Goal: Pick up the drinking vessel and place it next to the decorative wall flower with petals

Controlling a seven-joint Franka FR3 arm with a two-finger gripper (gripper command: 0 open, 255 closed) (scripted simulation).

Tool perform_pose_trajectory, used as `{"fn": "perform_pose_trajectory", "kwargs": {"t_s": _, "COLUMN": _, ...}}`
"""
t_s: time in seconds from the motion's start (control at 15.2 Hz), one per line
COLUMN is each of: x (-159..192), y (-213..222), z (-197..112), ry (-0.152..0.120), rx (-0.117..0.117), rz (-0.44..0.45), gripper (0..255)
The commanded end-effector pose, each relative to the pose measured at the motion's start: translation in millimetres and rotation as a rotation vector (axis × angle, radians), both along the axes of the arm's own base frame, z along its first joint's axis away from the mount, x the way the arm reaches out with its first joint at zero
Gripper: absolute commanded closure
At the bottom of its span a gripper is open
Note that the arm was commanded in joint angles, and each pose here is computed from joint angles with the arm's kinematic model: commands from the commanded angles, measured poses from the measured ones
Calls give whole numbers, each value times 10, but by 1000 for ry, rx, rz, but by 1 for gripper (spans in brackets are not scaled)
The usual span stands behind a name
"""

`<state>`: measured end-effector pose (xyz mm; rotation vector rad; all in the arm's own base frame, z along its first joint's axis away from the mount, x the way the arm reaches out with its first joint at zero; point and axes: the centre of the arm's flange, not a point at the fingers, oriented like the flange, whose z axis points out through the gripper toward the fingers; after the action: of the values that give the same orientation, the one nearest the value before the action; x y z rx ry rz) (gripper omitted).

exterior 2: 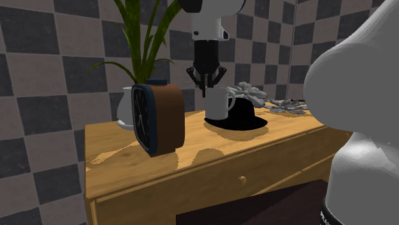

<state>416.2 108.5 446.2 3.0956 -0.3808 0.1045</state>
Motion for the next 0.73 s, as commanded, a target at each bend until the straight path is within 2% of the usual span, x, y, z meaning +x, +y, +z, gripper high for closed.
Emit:
{"fn": "perform_pose_trajectory", "kwargs": {"t_s": 0.0, "x": 6, "y": 7, "z": 104, "ry": 0, "rx": 0, "rz": 0, "gripper": 255}}
{"fn": "perform_pose_trajectory", "kwargs": {"t_s": 0.66, "x": 6, "y": 7, "z": 632, "ry": 0, "rx": 0, "rz": 0, "gripper": 255}}
